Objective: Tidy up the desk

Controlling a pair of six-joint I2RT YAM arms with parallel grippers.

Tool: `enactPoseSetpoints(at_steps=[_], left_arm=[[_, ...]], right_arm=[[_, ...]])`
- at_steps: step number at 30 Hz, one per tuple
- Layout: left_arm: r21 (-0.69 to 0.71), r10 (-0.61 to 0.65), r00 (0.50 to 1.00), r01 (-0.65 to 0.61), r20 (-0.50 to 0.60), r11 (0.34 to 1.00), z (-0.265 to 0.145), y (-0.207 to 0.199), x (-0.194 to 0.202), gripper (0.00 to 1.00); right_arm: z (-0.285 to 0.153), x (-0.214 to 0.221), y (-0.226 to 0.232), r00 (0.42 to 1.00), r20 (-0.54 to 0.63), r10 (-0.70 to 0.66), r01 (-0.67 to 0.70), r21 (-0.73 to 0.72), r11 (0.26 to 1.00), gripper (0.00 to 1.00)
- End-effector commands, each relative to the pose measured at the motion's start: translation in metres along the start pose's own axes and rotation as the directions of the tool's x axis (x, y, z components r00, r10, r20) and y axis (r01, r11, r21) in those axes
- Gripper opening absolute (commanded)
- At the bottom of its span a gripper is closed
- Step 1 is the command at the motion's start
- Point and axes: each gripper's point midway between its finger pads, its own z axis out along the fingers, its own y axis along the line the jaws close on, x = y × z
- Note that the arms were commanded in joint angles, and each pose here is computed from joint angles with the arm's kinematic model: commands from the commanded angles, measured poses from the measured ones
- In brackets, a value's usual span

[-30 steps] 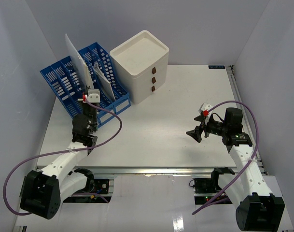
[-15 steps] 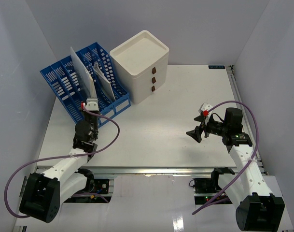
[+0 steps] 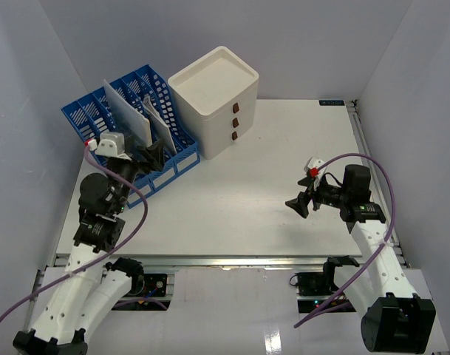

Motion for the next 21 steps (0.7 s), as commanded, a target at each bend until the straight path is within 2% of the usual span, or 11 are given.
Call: enactPoseSetpoints(at_steps=[1, 5, 8, 11, 17, 21], left_arm=[[0.278, -0.124, 0.955, 0.2, -0.268, 0.939, -0.044, -0.059, 0.048, 0.98], [0.416, -0.147, 0.917, 0.306, -0.371, 0.856, -0.069, -0.088, 0.069, 0.98], [0.451, -0.147, 0.896, 0.347, -0.42, 0.822, -0.083, -0.095, 0.083, 0.98], [0.488, -0.145, 0.905, 0.345, -0.4, 0.802, -0.099, -0.099, 0.082, 0.98], [0.499, -0.166, 0.91, 0.353, -0.38, 0.792, -0.116, -0.099, 0.088, 0.98], [0.491, -0.174, 0.903, 0.365, -0.392, 0.791, -0.122, -0.098, 0.096, 0.98]], right_arm=[[-0.005, -0.004, -0.025, 0.997, -0.019, 0.07, -0.066, 0.144, 0.987, 0.9], [-0.021, -0.008, -0.06, 0.986, -0.045, 0.159, -0.133, 0.361, 0.923, 0.9], [-0.037, -0.017, -0.073, 0.982, -0.021, 0.186, -0.154, 0.472, 0.868, 0.9], [-0.053, -0.022, -0.082, 0.979, 0.016, 0.204, -0.176, 0.569, 0.803, 0.9], [-0.071, -0.029, -0.082, 0.98, 0.046, 0.193, -0.178, 0.635, 0.752, 0.9], [-0.071, -0.031, -0.077, 0.983, 0.058, 0.175, -0.172, 0.624, 0.762, 0.9]])
